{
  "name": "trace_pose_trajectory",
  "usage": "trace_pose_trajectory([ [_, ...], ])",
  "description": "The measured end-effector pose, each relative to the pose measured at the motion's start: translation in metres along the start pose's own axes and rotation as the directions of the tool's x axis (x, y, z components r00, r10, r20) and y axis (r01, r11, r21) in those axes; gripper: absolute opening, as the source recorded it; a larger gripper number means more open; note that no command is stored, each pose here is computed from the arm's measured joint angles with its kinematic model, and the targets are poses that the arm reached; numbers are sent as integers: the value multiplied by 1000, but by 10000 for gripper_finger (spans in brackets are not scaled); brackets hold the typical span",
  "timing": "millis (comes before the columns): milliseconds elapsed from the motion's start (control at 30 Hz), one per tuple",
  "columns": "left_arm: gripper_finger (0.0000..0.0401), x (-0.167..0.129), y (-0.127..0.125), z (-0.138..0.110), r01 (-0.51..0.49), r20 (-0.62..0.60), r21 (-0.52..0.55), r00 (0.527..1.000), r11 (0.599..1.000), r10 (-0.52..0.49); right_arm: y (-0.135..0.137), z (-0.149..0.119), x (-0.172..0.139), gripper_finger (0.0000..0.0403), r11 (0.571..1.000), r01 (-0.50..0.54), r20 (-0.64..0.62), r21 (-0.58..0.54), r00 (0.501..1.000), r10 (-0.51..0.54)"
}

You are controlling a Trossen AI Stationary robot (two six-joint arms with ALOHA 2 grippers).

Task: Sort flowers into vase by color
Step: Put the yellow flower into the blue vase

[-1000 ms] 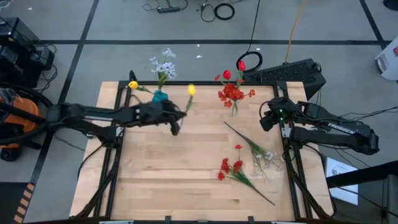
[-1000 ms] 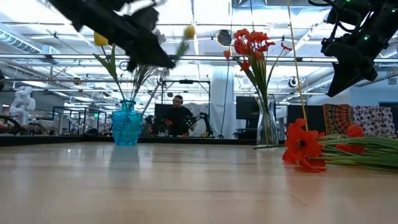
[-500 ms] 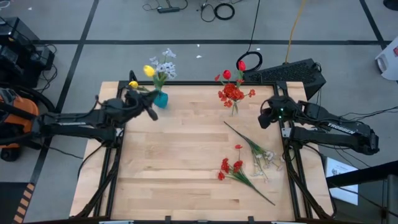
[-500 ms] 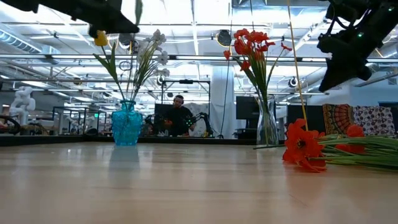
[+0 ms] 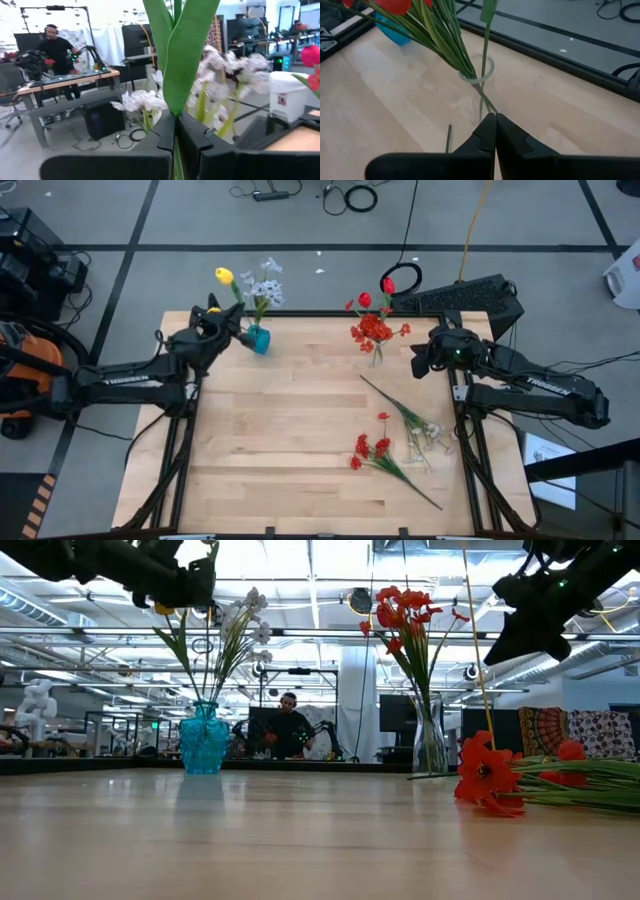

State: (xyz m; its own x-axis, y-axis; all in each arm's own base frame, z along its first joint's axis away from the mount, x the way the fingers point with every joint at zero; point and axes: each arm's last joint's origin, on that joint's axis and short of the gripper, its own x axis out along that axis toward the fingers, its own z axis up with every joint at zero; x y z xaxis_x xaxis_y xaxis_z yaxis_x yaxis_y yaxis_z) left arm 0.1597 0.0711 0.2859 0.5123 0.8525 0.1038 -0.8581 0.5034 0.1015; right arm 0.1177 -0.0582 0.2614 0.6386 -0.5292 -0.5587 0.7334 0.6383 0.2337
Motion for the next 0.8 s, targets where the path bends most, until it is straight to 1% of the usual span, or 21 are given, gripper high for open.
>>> trace_pose_trajectory([
  [133,12,8,2,-3,-25,-3,7,1000,1000,25,0,0,1,0,1000,3,-6,-16,1000,-3],
  [333,12,18,-2,-15,-22,-55,32,998,999,24,1,-1,5,0,1000,12,-25,-25,1000,-12],
  [567,13,28,-4,-26,-43,-105,62,993,997,49,2,-2,12,0,999,26,-57,-34,998,-28],
  [667,13,28,-2,-31,-68,-105,38,992,997,72,3,-2,15,0,999,33,-73,-39,997,-36],
  [800,13,19,1,-54,-109,-77,-30,991,994,106,4,-3,20,0,998,42,-94,-45,995,-46],
])
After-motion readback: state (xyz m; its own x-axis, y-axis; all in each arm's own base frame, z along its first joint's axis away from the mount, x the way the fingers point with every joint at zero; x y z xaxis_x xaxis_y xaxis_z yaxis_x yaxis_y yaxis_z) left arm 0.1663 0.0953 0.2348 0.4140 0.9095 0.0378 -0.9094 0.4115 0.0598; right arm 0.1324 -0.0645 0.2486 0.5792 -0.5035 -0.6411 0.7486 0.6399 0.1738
